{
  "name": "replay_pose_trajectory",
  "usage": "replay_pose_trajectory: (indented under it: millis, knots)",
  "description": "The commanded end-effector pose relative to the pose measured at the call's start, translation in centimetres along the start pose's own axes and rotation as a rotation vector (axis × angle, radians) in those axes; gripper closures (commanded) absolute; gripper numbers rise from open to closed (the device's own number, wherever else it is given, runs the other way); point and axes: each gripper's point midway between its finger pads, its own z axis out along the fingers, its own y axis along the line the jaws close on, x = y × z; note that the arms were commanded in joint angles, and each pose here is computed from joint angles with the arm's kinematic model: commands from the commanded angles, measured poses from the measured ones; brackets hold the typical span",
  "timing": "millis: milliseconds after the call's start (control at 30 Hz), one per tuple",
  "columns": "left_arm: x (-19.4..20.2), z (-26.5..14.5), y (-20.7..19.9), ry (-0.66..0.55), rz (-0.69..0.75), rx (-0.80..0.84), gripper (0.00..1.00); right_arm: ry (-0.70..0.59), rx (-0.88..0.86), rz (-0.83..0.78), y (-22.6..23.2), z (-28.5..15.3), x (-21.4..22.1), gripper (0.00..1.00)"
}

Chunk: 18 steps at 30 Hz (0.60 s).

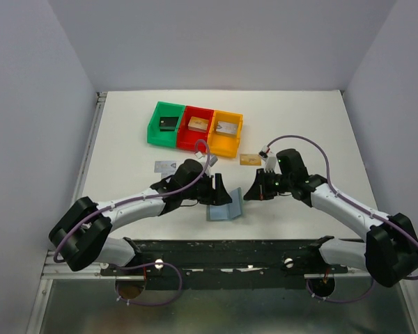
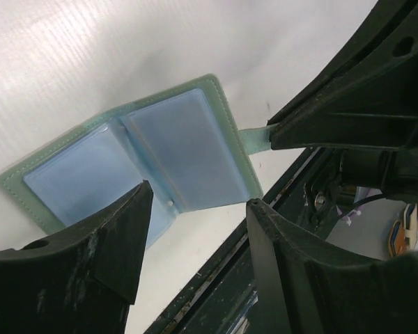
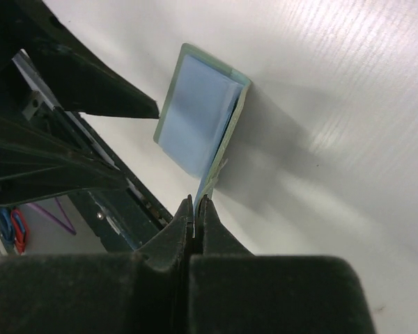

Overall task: Take the credit cards out of the card holder
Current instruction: Remove the credit card from the card holder.

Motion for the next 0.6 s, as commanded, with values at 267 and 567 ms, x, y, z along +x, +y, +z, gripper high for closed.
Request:
replay_pose_trajectory:
  millis: [267,567]
  knots:
    - [0.4,3.0,-0.5,0.079,0.056,-0.029,0.34,0.024,-0.090,-0.048,1.9,-0.4,0.0,1.00]
    - [0.9,4.0,0.0,0.107,0.064,-0.053,0.37,0.032,-0.102,-0.037,2.0,-0.3,0.2,1.00]
